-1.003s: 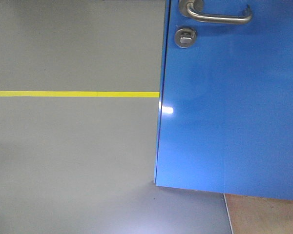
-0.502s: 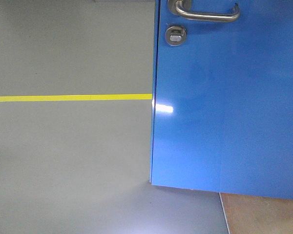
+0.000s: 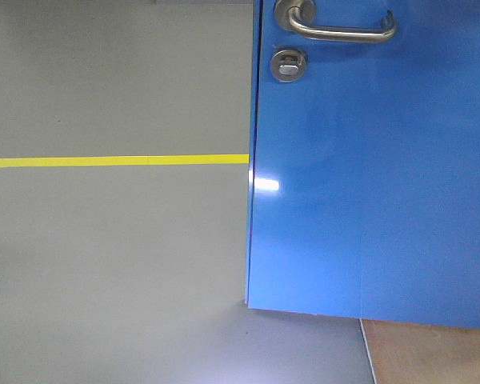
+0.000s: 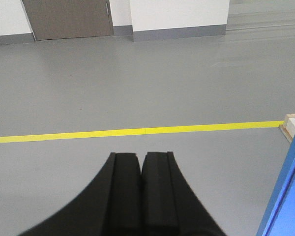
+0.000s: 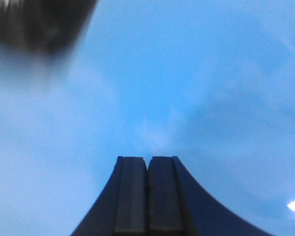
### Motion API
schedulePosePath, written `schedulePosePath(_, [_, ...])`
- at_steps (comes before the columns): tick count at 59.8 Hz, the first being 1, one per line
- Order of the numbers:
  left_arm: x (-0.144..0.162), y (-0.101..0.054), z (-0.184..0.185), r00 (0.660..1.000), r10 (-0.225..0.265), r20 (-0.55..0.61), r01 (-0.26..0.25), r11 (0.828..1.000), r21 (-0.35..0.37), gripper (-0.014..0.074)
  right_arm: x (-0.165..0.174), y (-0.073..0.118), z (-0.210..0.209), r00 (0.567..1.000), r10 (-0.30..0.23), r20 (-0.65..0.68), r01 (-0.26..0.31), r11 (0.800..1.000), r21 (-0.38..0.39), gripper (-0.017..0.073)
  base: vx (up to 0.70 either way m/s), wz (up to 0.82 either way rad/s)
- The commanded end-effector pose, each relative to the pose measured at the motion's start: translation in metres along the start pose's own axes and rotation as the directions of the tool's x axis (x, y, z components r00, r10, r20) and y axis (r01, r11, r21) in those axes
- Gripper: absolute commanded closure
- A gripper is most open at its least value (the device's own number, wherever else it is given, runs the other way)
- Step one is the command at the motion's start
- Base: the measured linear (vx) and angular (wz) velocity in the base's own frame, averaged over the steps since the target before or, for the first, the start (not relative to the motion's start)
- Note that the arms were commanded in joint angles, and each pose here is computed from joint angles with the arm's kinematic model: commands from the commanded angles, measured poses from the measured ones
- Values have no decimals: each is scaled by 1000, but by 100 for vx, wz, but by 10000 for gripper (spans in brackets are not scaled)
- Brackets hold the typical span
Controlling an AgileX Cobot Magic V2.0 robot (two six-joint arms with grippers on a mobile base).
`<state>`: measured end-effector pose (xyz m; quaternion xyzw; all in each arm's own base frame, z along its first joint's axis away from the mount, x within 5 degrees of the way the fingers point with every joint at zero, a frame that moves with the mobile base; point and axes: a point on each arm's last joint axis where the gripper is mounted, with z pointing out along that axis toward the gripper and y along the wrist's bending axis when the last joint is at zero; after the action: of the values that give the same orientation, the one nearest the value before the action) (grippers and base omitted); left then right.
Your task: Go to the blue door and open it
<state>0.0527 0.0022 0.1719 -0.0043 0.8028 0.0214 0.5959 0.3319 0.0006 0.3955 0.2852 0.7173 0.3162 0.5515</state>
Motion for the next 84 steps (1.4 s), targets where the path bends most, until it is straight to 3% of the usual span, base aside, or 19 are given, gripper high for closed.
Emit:
schedulePosePath(1, [-6, 0, -1, 996, -3, 89, 4, 1000, -4, 524, 16, 19, -25, 949, -316, -14, 315, 949, -24, 554, 0, 0])
schedulePosePath(3, [-6, 0, -1, 996, -3, 89, 4, 1000, -4, 524, 24, 19, -31, 917, -397, -36, 396, 918, -24, 554, 0, 0])
schedulePosePath(6, [-6, 0, -1, 996, -3, 89, 4, 1000, -4, 524, 35, 16, -39, 842, -535, -74, 535, 845, -19, 554, 0, 0])
schedulePosePath(8, [-6, 0, -1, 996, -3, 89, 4, 1000, -4, 524, 43, 13, -43, 796, -596, -107, 597, 802, -22, 554, 0, 0])
schedulePosePath(9, [-6, 0, -1, 996, -3, 89, 4, 1000, -4, 524, 46, 11, -43, 787, -605, -122, 607, 794, -24, 554, 0, 0])
schedulePosePath(11, [-6, 0, -1, 996, -3, 89, 4, 1000, -4, 524, 51, 7, -47, 745, -652, -144, 656, 754, -21, 554, 0, 0])
schedulePosePath(13, [-6, 0, -1, 996, -3, 89, 4, 1000, -4, 524, 54, 1, -49, 722, -672, -164, 679, 734, -16, 554, 0, 0])
schedulePosePath(19, [-6, 0, -1, 996, -3, 89, 4, 1000, -4, 524, 62, -13, -58, 694, -696, -185, 708, 706, 3, 554, 0, 0])
schedulePosePath(31, [-6, 0, -1, 996, -3, 89, 4, 1000, -4, 524, 54, -44, -112, 701, -712, -44, 710, 691, 135, 554, 0, 0])
schedulePosePath(40, [-6, 0, -1, 996, -3, 89, 4, 1000, -4, 524, 64, -68, -160, 701, -711, 51, 685, 692, 228, 554, 0, 0])
schedulePosePath(52, [-6, 0, -1, 996, -3, 89, 4, 1000, -4, 524, 108, -95, -195, 681, -727, 86, 708, 684, 177, 554, 0, 0])
schedulePosePath(56, [-6, 0, -1, 996, -3, 89, 4, 1000, -4, 524, 120, -107, -202, 663, -743, 87, 724, 667, 179, 554, 0, 0])
schedulePosePath(61, [-6, 0, -1, 996, -3, 89, 4, 1000, -4, 524, 135, -122, -215, 606, -782, 144, 758, 623, 195, 554, 0, 0])
schedulePosePath(65, [-6, 0, -1, 996, -3, 89, 4, 1000, -4, 524, 146, -133, -220, 573, -796, 194, 770, 605, 205, 554, 0, 0])
schedulePosePath(70, [-6, 0, -1, 996, -3, 89, 4, 1000, -4, 524, 157, -145, -226, 555, -790, 260, 766, 607, 210, 554, 0, 0])
schedulePosePath(75, [-6, 0, -1, 996, -3, 89, 4, 1000, -4, 524, 170, -160, -228, 563, -776, 283, 755, 623, 205, 554, 0, 0])
schedulePosePath(84, [-6, 0, -1, 996, -3, 89, 4, 1000, -4, 524, 183, -173, -229, 590, -783, 195, 760, 621, 191, 554, 0, 0])
